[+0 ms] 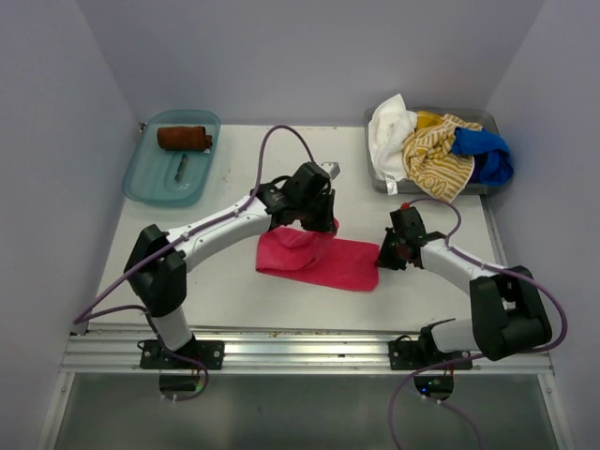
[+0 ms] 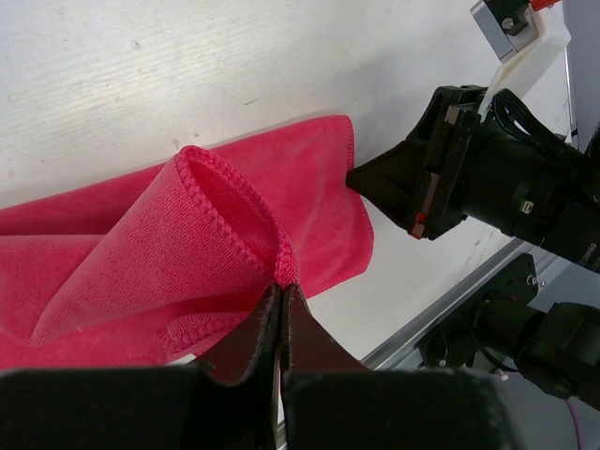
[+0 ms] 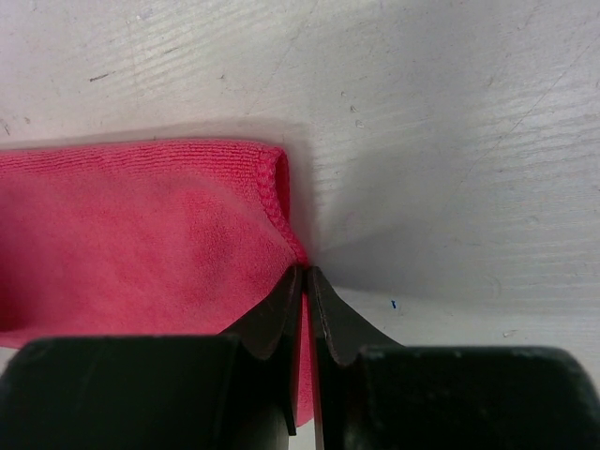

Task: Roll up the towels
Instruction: Fold the towel

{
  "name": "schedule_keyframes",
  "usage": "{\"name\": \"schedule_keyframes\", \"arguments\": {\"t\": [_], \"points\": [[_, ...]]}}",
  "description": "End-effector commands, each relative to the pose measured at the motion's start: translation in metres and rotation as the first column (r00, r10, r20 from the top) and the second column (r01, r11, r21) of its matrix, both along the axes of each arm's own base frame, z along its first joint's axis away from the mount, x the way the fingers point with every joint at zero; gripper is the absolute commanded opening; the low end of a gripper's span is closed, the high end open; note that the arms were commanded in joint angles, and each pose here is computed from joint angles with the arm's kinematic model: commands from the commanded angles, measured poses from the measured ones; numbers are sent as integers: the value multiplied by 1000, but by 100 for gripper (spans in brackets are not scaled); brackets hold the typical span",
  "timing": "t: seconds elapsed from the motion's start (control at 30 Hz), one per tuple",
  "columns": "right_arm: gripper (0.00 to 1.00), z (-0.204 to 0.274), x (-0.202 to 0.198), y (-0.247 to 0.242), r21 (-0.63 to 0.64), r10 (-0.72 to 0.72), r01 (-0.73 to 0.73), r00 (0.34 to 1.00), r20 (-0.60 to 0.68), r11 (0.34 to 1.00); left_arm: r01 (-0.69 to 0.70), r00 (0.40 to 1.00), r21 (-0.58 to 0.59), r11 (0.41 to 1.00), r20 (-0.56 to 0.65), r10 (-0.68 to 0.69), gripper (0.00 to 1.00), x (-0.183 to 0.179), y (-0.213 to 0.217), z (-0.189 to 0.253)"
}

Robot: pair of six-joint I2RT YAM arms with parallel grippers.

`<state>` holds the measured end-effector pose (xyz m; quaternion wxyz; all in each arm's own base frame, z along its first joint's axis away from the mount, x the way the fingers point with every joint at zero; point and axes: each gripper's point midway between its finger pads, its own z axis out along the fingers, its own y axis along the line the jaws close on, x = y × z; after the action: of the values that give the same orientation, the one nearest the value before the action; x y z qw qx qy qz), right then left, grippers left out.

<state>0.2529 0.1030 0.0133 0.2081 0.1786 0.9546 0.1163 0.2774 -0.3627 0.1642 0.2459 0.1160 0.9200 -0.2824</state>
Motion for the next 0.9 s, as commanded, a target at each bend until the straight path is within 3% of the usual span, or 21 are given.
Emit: {"name": "schedule_keyframes", "arguments": {"t": [0.0,0.53,0.87], "points": [[9,-5,-1,-5,-30,-15,15,1000,-16,999,3,1000,-50,999,22,-2,0,10,-27,11],[9,-5,-1,-6,-37,-11,10,1000,-24,999,82,990,-49,995,-109,-87,0,1,-81,-35],[9,-8,-3,-6,-38,-14,12,999,-31,999,112,984,-77,991,-131,-122,0,-10,-98,-36]]}}
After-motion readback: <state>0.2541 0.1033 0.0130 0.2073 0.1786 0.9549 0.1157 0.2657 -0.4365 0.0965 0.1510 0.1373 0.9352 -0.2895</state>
